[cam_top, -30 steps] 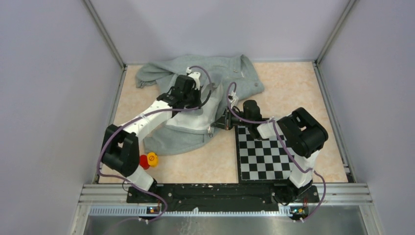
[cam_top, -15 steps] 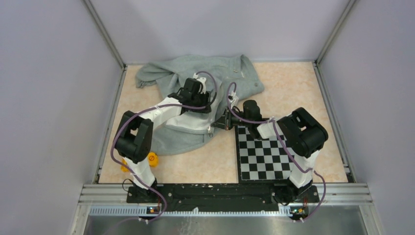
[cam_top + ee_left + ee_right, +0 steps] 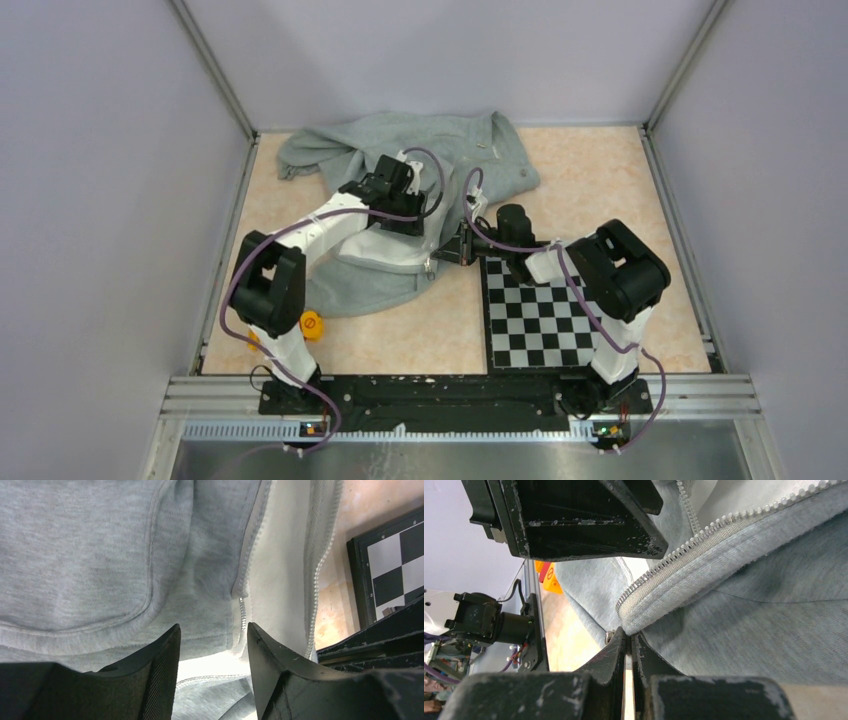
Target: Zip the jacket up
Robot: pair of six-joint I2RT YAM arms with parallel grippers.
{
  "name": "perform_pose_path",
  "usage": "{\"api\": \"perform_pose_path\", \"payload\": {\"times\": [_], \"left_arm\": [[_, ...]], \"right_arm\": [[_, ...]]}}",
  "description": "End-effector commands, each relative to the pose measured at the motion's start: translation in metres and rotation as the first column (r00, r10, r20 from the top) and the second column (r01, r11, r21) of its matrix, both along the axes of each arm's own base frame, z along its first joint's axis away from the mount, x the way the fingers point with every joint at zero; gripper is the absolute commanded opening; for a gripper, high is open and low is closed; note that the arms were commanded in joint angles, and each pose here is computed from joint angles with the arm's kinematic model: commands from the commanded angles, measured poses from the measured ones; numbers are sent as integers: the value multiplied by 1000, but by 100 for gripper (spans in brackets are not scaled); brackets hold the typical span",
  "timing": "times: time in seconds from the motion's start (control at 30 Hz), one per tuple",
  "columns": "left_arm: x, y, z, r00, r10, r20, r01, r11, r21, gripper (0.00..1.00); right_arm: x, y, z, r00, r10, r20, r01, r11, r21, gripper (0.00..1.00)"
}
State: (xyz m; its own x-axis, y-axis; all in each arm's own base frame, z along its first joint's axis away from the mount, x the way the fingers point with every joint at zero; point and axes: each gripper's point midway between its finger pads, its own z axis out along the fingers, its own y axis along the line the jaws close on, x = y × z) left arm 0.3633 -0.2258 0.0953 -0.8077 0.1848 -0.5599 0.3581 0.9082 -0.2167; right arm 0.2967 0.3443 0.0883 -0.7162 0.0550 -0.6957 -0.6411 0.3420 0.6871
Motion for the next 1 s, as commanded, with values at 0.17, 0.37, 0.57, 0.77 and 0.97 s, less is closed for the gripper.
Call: {"api": "perform_pose_path", "payload": {"times": [0.17, 0.37, 0.57, 0.77, 0.97], "left_arm": [[8, -8, 0, 999, -47, 0, 47, 998, 35, 60], [13, -10, -17, 999, -38, -1, 38, 995, 92, 53], [14, -5, -39, 1000, -11, -10, 12, 992, 125, 47], [23, -6, -23, 997, 4, 73, -11, 995, 97, 27], [20, -16, 1, 989, -48, 141, 46, 999, 22, 10]], "right_arm": [[5, 10, 16, 998, 23, 66, -25, 999, 44, 0], [5, 10, 15, 998, 22, 65, -25, 999, 43, 0], [5, 10, 16, 998, 23, 65, -26, 999, 42, 0], [5, 10, 15, 998, 23, 64, -26, 999, 42, 0], [5, 10, 16, 998, 24, 65, -27, 999, 43, 0]]}}
